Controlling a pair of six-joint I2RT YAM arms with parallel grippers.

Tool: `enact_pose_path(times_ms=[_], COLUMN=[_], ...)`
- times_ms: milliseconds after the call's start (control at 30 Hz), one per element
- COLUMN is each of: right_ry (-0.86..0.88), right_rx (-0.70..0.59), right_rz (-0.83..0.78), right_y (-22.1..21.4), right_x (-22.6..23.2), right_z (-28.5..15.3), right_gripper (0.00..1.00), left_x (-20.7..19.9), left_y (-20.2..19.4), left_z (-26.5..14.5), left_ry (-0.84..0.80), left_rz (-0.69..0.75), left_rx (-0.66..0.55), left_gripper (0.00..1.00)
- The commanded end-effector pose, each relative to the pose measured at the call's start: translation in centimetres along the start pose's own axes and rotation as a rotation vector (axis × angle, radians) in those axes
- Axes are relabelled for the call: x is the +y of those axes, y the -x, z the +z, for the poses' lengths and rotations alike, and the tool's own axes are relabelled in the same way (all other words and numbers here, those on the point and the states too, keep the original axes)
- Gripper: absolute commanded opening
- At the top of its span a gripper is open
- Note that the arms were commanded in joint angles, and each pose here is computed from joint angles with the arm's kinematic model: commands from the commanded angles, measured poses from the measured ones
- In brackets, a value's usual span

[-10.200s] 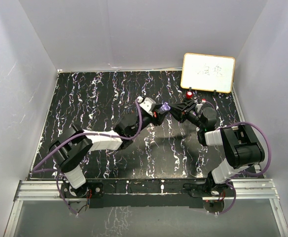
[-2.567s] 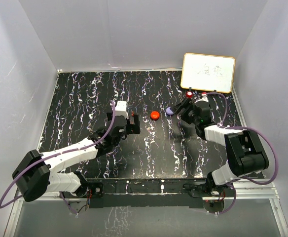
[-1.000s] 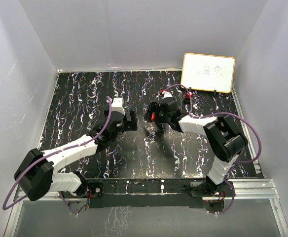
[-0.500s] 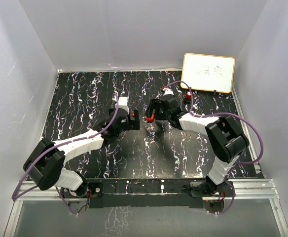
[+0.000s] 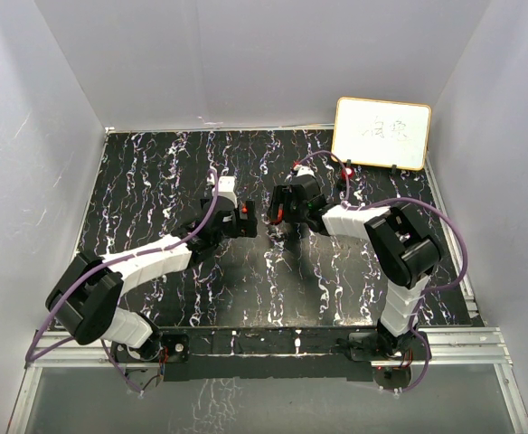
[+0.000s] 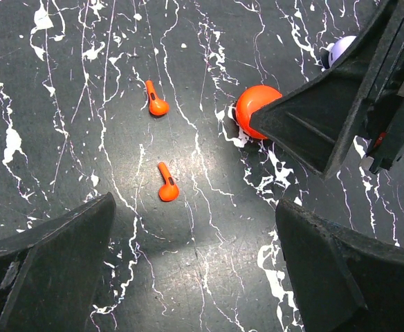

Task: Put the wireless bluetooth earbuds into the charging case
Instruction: Pick up the charging case at the center of the board.

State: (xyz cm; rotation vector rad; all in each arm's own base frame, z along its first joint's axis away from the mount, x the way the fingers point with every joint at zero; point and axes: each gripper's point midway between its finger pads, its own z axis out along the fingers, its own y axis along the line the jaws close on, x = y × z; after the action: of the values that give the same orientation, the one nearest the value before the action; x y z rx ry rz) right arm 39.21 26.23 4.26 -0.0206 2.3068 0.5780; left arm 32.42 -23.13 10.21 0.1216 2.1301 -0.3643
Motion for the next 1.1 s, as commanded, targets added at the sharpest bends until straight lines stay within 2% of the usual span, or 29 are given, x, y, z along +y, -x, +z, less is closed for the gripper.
enact_pose_path(times_ms=[0,300,733,1067], right_ry=[0.007,-0.052,-0.140,-0.188], right_rx=[-0.071,-0.038,-0.018,-0.004], right_rz=[-0.050,-0.169,-0.256,-0.311], right_y=[2.8,1.7,0.6,0.0], right_x=[1.0,1.4,0.8,0.3], right_z=[0.2,1.3,1.8,2.0], right_gripper=[0.69,0.69,0.67,0.54], left_x=[-0.3,0.8,2.2,2.8], left_y=[1.9,2.4,2.8,2.5], left_z=[-0.6,-1.4,-2.1,-2.2], left_ry=[-0.015,0.010,0.030,0.041], left_rz=[-0.018,-0.035,-0.055,-0.061], left_rx=[-0.043,-0.053,-0.063,-0.061], left_gripper=[0.98,0.98,0.98,0.98])
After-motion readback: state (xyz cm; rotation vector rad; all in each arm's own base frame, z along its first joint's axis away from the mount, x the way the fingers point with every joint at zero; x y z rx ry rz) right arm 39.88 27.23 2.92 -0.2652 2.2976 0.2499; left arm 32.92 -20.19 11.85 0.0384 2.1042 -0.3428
